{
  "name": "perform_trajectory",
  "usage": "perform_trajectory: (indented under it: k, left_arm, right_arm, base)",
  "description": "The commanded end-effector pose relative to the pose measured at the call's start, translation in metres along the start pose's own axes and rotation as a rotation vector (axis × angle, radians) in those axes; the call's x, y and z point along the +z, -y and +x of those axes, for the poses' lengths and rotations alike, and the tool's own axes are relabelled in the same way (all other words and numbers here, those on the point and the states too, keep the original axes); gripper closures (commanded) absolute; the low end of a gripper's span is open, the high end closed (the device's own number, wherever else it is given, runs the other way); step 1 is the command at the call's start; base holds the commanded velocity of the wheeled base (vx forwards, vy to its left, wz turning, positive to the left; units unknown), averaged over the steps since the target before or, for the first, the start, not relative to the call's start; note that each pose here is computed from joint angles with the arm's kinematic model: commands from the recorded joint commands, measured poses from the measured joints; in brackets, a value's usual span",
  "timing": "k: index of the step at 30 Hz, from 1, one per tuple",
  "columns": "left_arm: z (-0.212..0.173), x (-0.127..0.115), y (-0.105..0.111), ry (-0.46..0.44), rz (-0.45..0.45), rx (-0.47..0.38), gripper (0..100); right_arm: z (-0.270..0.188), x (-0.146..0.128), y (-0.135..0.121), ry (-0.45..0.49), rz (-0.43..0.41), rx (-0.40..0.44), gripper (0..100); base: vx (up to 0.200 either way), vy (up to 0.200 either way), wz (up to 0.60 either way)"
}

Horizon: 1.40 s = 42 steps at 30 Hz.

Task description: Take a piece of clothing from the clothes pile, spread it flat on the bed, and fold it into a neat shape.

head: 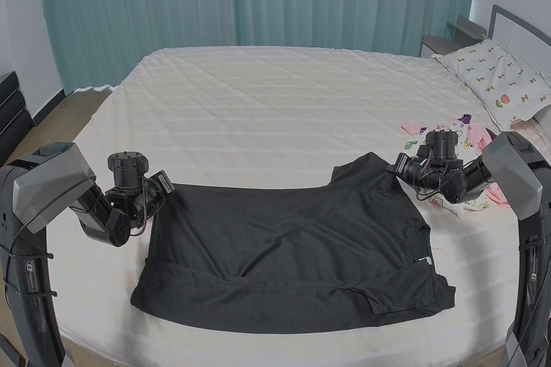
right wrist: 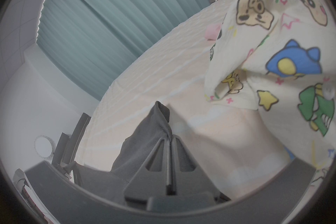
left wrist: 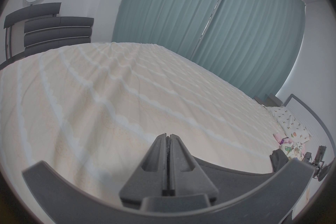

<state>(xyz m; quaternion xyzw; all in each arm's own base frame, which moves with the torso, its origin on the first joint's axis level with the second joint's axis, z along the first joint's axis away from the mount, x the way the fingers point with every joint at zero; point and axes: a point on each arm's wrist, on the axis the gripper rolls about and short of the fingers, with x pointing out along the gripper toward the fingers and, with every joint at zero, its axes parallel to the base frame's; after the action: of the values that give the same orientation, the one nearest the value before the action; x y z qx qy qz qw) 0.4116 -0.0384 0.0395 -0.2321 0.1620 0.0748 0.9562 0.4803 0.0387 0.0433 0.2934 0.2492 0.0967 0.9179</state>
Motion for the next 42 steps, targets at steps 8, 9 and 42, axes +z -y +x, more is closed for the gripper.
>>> perform_trajectory:
  k: [8,9,42]
  left_arm:
    - [-0.003,0.024,-0.010,0.064,-0.025,0.011,100]
    - [-0.003,0.027,-0.011,0.070,-0.027,0.010,100]
    - [-0.064,0.031,-0.013,0.008,-0.008,-0.019,100]
  right_arm:
    - [-0.047,0.032,-0.011,0.164,0.044,0.077,100]
    - [-0.049,0.031,-0.010,0.165,0.044,0.076,100]
    - [-0.156,-0.002,-0.015,0.047,0.053,0.174,100]
  base:
    - [0.000,0.000,0.00]
    - [0.000,0.000,0.00]
    - [0.000,0.000,0.00]
